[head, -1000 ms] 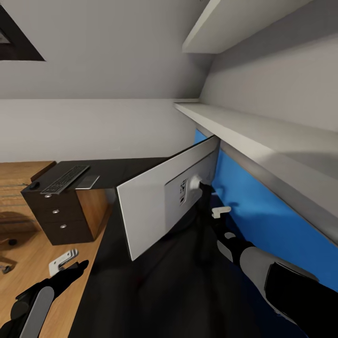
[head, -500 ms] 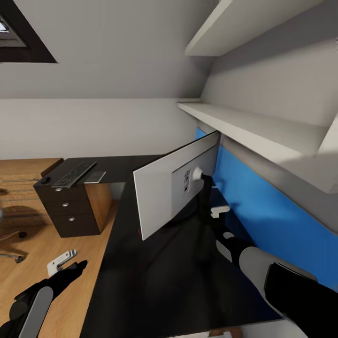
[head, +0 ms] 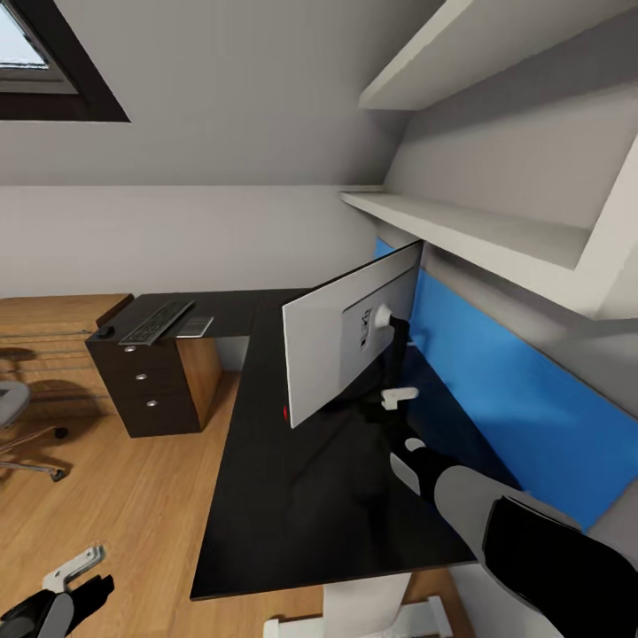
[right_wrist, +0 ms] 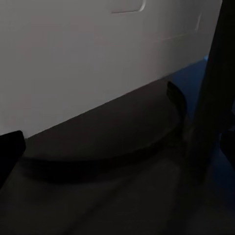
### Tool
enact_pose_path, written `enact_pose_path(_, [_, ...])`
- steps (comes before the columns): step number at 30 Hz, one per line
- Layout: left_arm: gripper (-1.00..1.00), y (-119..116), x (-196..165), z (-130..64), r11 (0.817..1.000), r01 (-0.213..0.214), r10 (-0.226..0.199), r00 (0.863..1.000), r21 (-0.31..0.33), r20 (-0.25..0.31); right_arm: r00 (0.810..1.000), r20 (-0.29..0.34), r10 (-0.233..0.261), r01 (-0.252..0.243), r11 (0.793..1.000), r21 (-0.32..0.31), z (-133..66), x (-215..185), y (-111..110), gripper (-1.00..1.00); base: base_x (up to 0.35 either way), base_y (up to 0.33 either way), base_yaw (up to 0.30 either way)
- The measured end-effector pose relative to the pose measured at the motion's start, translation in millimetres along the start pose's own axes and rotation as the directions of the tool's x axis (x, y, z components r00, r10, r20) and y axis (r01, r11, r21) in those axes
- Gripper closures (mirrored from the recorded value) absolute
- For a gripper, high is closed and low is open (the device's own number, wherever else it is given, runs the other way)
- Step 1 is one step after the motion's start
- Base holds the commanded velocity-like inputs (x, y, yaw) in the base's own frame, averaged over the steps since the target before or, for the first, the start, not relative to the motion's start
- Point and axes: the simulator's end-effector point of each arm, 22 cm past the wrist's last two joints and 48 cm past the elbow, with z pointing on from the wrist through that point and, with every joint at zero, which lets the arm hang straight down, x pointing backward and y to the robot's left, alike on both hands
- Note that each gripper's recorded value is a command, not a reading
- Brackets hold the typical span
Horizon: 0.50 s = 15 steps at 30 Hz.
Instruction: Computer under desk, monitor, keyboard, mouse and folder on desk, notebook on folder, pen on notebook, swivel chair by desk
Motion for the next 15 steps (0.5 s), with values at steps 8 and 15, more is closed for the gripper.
enact_pose_path(8, [-1.0, 20, 53, 33.6, 0.994, -0.073, 0.075, 0.997, -0.086, 0.019, 0.997, -0.027, 0.07, -0.071, 0.997, -0.026, 4.1, -5, 13, -1.0, -0.002, 0.001, 0.0])
enact_pose_path(15, [-1.0, 32, 78, 46.4, 0.989, -0.085, 0.095, 0.992, -0.119, 0.086, 0.986, 0.072, 0.153, -0.152, 0.988, -0.024, -8.5, -65, -17, -1.0, 0.0, 0.0, 0.0])
